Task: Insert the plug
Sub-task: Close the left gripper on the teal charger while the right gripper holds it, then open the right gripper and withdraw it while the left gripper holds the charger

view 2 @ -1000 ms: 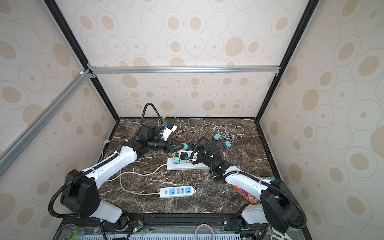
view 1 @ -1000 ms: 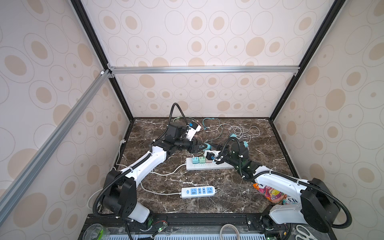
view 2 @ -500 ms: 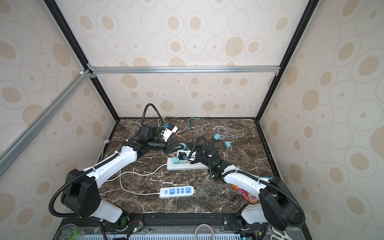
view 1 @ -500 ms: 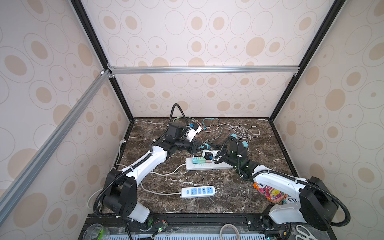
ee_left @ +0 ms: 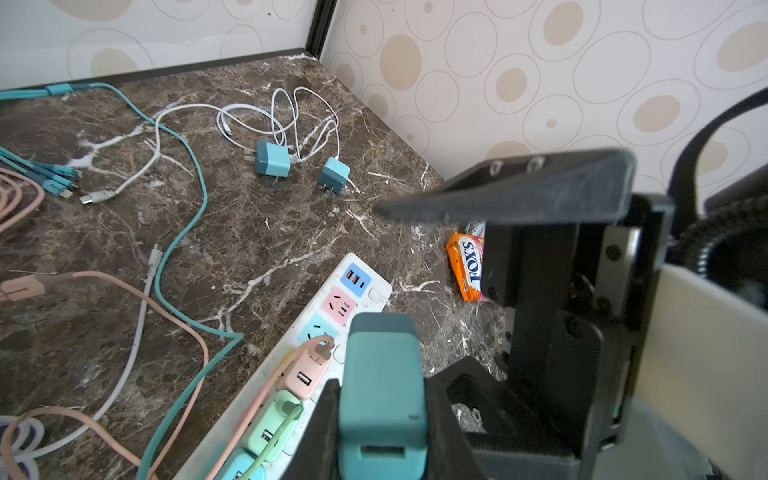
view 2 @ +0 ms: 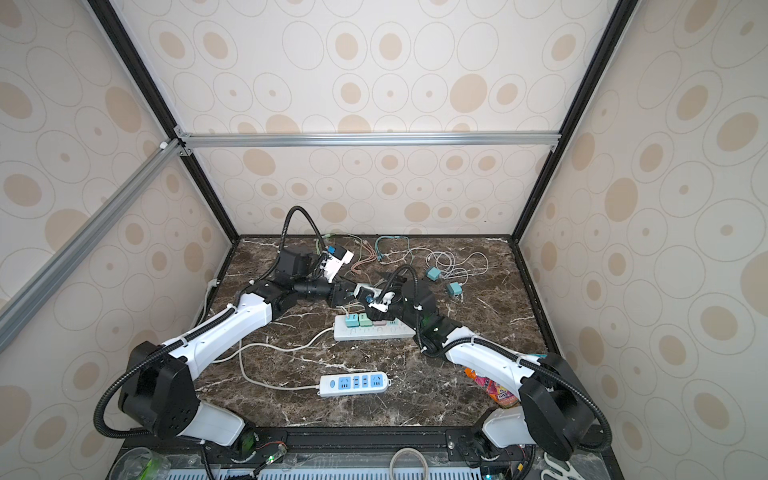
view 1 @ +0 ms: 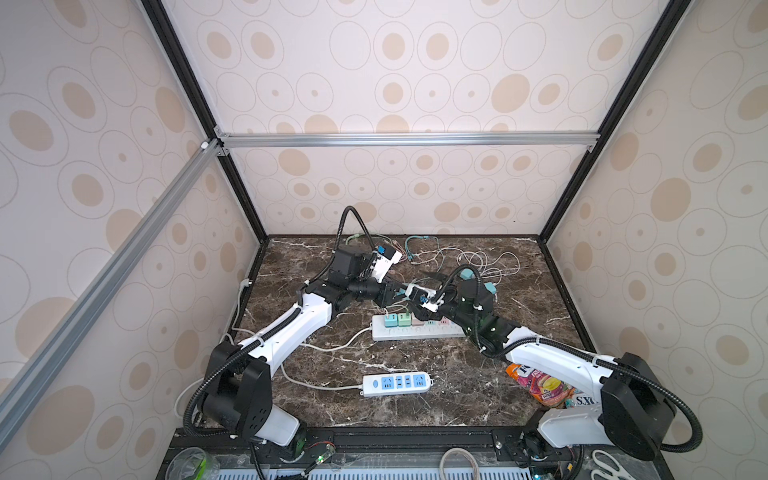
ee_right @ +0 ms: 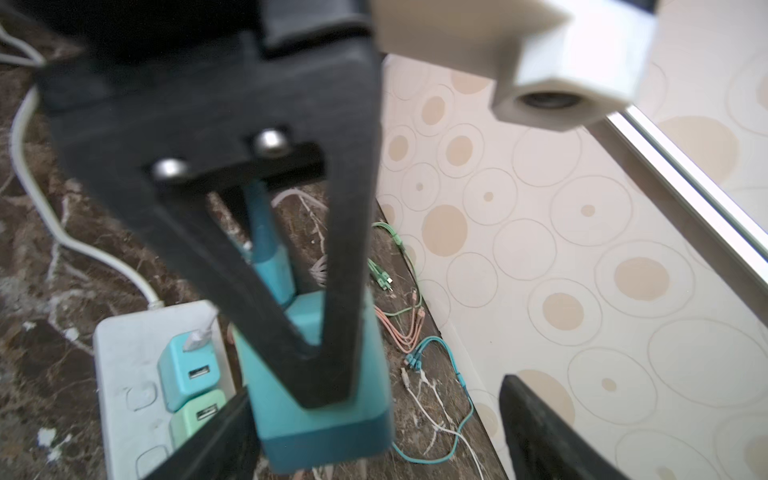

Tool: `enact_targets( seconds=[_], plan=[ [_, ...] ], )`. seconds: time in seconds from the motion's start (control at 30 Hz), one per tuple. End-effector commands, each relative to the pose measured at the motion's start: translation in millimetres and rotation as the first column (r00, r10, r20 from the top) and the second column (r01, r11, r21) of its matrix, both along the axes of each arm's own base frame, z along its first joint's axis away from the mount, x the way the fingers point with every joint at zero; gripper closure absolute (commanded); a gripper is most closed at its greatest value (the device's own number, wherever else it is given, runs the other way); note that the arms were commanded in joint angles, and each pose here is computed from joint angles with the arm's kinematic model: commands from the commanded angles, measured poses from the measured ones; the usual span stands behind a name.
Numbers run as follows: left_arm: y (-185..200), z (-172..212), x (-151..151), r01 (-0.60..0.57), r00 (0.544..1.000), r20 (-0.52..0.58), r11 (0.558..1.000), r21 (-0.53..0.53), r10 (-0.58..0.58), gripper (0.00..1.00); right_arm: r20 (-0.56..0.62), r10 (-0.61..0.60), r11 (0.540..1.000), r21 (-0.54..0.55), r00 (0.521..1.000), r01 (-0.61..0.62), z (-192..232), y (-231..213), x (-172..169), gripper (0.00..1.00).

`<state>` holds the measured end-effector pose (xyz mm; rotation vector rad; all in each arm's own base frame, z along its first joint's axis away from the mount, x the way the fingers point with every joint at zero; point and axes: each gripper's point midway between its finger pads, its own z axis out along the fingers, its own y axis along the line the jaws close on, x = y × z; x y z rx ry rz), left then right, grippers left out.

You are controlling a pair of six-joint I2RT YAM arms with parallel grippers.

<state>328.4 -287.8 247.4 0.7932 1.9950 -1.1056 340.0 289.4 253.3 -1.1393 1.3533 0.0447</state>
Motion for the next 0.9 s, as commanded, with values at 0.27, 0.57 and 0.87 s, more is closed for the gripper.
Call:
enact_targets(
  seconds=[0.27,0.57,0.87],
  plan=[
    [7.1,117.1,-14.3,0.008,0.975,0.221,0.986,-0.167,0.03,1.0,-0.591,-0.424,0.606,0.378,0.686,0.7,11.2,-118.1,80.0,0.0],
    [10.5,165.4,-23.9,0.028,0.952,0.304,0.974,-0.224,0.042,1.0,-0.916,-0.285,0.357,0.172,0.283,0.918,-72.7,-135.3,100.0,0.0],
    [9.4,174.3,-28.9,0.061,0.946,0.322,0.969,-0.241,0.021,1.0,-0.999,-0.037,0.405,-0.011,0.004,0.914,-141.4,-88.4,125.1,0.0]
  ],
)
